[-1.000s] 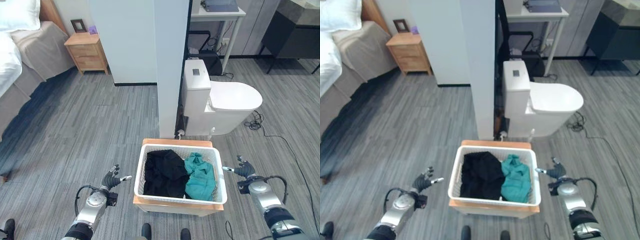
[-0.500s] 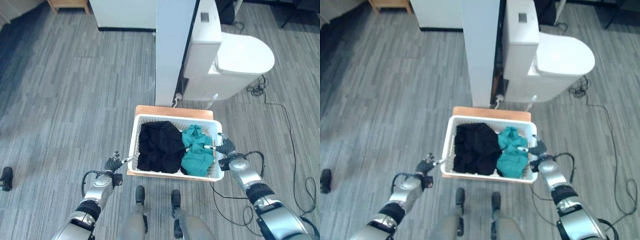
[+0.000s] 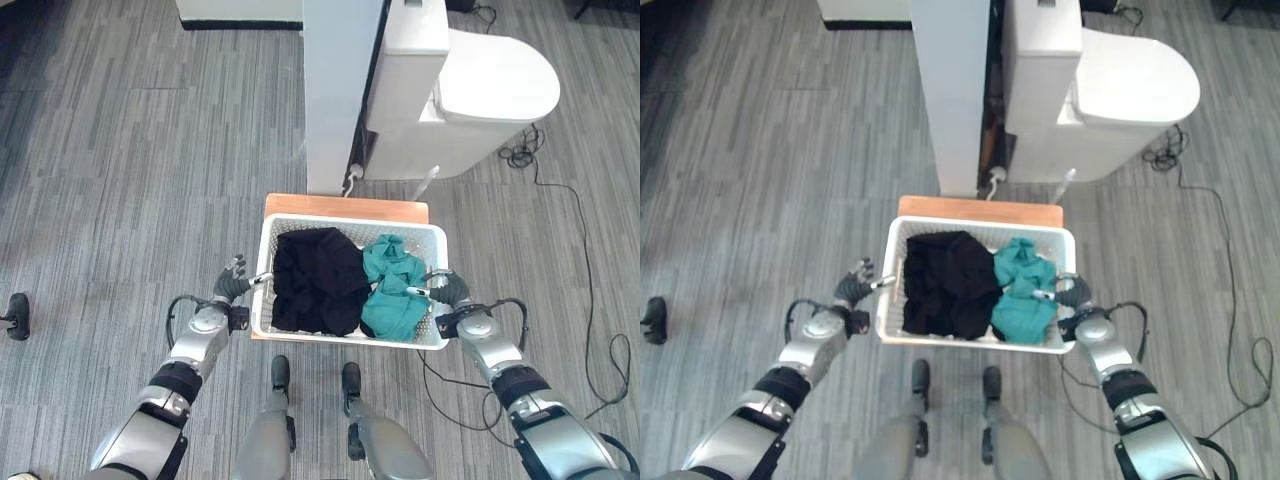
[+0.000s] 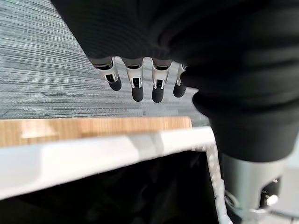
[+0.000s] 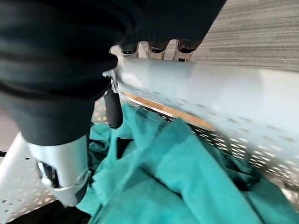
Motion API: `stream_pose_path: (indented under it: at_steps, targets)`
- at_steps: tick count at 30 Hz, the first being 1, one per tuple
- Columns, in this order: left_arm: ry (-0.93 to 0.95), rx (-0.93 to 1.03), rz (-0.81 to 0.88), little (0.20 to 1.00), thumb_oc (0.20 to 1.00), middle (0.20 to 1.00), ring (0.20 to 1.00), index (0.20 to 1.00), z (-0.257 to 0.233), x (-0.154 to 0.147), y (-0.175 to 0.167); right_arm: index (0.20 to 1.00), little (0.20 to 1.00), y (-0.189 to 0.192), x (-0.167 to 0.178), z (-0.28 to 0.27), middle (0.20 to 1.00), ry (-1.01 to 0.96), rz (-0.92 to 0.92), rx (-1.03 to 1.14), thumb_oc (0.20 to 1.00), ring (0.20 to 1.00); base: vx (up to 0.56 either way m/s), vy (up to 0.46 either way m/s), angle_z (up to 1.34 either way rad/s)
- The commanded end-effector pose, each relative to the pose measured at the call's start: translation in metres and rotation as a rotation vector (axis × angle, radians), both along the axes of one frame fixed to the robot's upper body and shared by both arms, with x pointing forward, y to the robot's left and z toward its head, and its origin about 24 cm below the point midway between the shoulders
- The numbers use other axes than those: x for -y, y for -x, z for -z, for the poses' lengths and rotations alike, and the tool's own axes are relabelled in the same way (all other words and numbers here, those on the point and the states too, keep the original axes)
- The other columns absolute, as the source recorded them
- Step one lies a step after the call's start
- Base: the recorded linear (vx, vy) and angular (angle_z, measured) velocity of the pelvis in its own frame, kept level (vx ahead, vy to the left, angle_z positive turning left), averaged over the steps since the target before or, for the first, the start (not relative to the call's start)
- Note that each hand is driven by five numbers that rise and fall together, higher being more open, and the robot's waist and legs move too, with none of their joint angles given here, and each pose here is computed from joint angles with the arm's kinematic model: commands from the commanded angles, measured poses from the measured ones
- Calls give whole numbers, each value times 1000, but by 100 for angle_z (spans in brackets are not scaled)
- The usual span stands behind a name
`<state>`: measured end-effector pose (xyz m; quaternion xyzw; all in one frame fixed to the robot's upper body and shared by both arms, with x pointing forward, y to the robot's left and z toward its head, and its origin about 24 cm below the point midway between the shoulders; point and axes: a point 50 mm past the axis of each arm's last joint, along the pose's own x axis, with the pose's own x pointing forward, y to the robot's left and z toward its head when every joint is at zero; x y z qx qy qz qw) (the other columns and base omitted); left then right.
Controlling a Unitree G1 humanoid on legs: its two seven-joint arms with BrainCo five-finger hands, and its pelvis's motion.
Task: Grab the laundry basket,head to the washer,open it,put in the laundry and shut it.
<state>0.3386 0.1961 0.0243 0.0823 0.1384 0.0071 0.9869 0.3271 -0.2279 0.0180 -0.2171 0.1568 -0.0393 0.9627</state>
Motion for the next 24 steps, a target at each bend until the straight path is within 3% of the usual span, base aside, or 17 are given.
stream_pose_path:
  at_steps: [1,11,24]
  targets:
    - [-69,-6,43,1000,1000,1000,1000,1000,-2,3,-8,1000,1000,1,12,-10,1000,-2,19,38,1000,1000,11,2,-4]
    - [-216,-100,151,1000,1000,1000,1000,1000,-3,13,-21,1000,1000,0,16,-9,1000,-32,53,26,1000,1000,10,-2,-5]
    - [-324,-84,117,1000,1000,1000,1000,1000,-29,11,-43,1000,1000,0,14,-16,1000,-70,66,87,1000,1000,2,0,-2]
